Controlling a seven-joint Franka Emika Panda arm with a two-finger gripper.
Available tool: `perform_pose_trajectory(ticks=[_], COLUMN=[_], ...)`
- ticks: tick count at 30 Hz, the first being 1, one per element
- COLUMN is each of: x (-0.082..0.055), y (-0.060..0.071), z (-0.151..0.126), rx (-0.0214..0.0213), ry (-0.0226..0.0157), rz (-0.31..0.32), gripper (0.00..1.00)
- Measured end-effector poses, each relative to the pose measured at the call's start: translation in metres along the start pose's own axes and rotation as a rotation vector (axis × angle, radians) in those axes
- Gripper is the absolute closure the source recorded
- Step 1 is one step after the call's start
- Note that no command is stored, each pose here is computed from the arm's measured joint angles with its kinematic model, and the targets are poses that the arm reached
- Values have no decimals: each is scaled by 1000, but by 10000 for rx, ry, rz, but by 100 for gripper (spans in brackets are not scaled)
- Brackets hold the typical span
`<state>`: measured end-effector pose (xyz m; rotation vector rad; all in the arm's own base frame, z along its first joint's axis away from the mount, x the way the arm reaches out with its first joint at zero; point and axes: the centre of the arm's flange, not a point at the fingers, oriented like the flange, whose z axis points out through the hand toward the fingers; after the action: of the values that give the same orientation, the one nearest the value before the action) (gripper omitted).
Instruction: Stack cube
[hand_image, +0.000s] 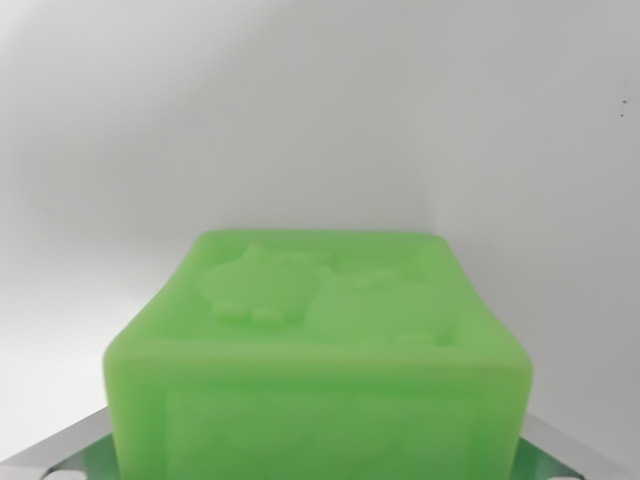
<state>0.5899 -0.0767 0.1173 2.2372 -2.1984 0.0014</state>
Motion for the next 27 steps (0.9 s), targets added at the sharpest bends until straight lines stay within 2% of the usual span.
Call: perform_pose_trajectory(ticks=[6,27], x=[0,0], y=[0,-1], z=[-8,-52], rx=[35,49], ry=[-5,-39], rz=[4,15], gripper=[100,100])
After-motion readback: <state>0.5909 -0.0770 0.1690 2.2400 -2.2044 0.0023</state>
